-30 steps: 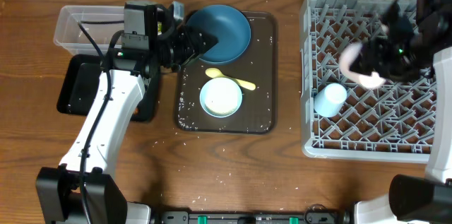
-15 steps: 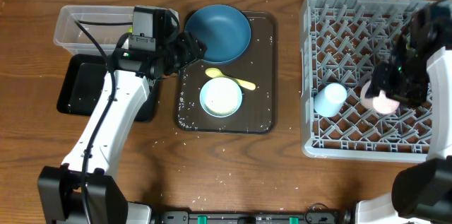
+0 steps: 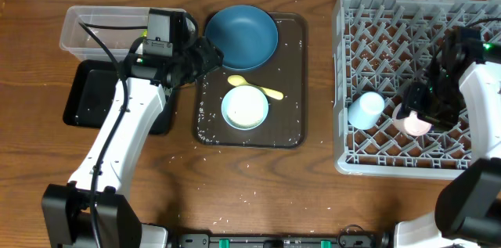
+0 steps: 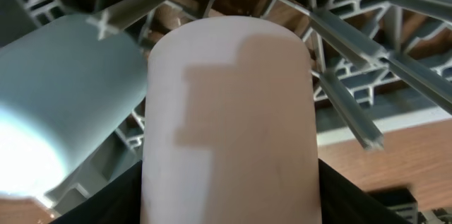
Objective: Sort waste into correct bins and load items into the dishwasher rack
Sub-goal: 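Place pink cup upside down in dish rack with right gripper, then reach right gripper to the blue bowl rim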
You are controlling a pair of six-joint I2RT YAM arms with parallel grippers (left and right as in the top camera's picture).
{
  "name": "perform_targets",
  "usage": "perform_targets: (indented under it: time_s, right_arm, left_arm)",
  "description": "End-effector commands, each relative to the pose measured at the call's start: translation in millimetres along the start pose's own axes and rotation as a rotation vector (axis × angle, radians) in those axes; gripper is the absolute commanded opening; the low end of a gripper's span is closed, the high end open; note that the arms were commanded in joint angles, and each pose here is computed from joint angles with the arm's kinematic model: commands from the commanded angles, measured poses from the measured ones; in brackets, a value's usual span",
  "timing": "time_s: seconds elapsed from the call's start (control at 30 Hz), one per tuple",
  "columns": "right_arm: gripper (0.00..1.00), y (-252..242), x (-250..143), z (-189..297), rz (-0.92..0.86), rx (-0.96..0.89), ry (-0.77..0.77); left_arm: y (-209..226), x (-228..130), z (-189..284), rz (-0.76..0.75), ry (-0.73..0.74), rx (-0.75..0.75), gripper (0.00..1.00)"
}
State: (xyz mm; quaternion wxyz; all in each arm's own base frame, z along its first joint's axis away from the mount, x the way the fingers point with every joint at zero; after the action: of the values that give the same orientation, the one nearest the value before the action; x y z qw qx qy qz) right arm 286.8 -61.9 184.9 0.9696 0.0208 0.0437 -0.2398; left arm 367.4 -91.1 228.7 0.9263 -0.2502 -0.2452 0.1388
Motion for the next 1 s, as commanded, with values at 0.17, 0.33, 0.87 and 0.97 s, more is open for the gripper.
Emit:
perform_targets:
  time_s: [0.17,0.33,0.87,0.97]
  right_arm:
    - [0.99,-14,19,-16,-0.139,0.031,0.001]
    - [0.99,-10,35,12,-0.153,0.125,-0.079]
    - [0.89,164,19,149,0.444,0.442,-0.493]
    - [0.89,204,-1,129,0.548,0.438,-0.422]
  left_arm:
    - [2,-3,-1,-0.016,0.005,0.016,0.47]
    - [2,-3,-1,-0.017,0.004,0.016,0.47]
    - [3,-3,16,-0.082,-0.031,0.067,0.47]
    - [5,2,45,-0.090,-0.131,0.159,0.47]
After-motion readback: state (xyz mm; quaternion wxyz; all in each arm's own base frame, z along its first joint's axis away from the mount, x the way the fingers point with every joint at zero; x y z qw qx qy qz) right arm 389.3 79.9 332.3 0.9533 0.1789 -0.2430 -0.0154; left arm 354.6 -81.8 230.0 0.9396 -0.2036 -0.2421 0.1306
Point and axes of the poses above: each gripper's point midway between its finger pads, its own z axis back along the fingers, its own y axis along the line the jaws close on, x = y × z, the point moved 7 cm from there along z, back along the fingers, and after that the axes turned 4 degrees about -z, right-handed, at the moved point
